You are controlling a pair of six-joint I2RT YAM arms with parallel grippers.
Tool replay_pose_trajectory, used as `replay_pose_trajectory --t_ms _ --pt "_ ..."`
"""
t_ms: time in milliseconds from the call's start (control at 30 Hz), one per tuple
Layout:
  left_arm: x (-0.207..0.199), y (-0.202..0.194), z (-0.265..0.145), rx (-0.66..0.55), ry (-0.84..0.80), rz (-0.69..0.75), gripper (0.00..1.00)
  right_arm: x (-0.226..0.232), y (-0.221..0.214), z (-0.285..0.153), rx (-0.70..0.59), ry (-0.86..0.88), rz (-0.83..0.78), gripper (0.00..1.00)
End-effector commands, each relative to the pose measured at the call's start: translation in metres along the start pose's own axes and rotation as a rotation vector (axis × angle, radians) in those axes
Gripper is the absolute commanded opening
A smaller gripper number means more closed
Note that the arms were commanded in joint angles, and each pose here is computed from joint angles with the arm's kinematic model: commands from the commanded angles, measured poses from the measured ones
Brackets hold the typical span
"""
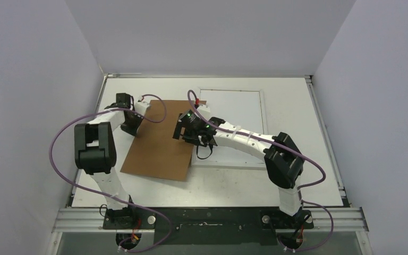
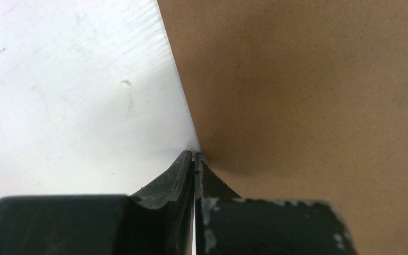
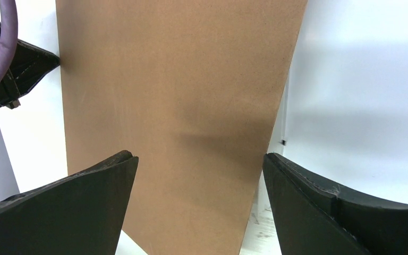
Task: Put the photo into the frame
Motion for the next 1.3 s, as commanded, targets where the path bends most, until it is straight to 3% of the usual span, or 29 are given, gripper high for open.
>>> replay_pose_trajectory --t_ms 0,633,1267 --pt "-0.059 0.001 -0.008 0.033 -0.219 0.005 0.00 0.034 0.038 -0.034 -0.156 0.232 0.121 0.90" --pt "-0.065 -0.004 -0.005 0.058 -0.209 0.027 0.00 -0.030 0.015 -0.017 -0.076 0.086 0.096 0.90" --pt "-0.064 -0.006 -0.002 0.071 -0.200 0.031 0.00 -0.088 0.008 -0.023 -0.077 -0.019 0.074 0.91"
Point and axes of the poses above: each gripper's point midway between its finger pads, its own z axis out along the fingers, its own x axis along the line the jaws close on, y = z × x, the point moved 8 cm from there along -z, back along the fingers, and after that the axes turned 11 degrees about -z, right-handed, at the moved point
